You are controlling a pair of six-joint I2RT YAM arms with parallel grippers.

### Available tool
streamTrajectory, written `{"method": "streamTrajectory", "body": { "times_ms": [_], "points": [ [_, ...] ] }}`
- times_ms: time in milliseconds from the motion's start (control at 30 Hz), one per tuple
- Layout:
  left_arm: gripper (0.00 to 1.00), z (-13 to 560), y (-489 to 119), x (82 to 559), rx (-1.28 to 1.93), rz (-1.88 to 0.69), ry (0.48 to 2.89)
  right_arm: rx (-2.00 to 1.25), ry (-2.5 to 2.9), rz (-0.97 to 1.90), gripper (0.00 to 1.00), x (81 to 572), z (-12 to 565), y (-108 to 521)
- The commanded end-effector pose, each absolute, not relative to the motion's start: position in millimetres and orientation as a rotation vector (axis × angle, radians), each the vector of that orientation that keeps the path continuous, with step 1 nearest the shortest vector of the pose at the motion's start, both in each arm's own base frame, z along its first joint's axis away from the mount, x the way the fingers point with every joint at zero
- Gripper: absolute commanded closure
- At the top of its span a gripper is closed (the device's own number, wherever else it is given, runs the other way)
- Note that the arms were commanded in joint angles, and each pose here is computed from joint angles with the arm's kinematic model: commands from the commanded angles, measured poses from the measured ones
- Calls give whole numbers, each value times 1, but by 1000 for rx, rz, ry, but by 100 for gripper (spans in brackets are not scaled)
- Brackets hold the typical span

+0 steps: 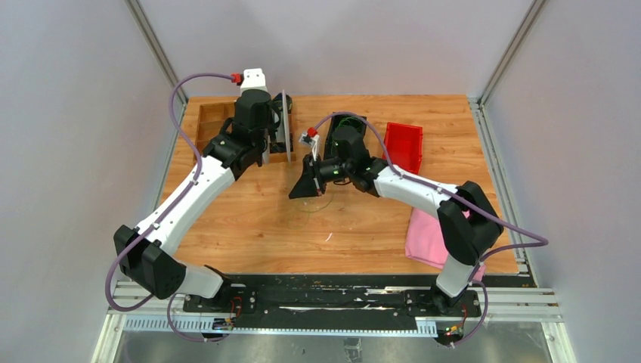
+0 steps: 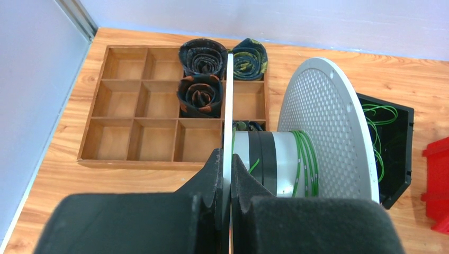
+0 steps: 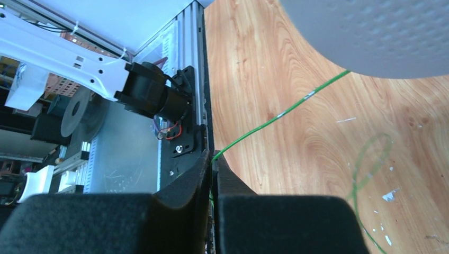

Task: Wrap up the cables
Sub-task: Wrap the cable around the cable reel.

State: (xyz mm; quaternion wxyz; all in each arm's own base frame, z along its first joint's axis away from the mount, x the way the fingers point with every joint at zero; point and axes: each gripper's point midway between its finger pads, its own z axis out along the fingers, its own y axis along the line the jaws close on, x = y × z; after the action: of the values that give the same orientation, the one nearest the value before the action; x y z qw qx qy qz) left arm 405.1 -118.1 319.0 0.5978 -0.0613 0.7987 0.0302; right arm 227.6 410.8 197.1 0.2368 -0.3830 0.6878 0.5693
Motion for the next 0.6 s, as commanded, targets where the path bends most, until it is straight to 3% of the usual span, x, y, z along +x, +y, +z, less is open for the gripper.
{"method": "streamTrajectory", "body": {
  "times_ms": [0,567],
  "points": [
    [100,355,-110,417,-242,60,1704,-1170,1835,1645,96,199,231,412],
    [100,344,-113,411,-205,71,1703,-1225,1744,1548,93,215,316,412]
  ]
}}
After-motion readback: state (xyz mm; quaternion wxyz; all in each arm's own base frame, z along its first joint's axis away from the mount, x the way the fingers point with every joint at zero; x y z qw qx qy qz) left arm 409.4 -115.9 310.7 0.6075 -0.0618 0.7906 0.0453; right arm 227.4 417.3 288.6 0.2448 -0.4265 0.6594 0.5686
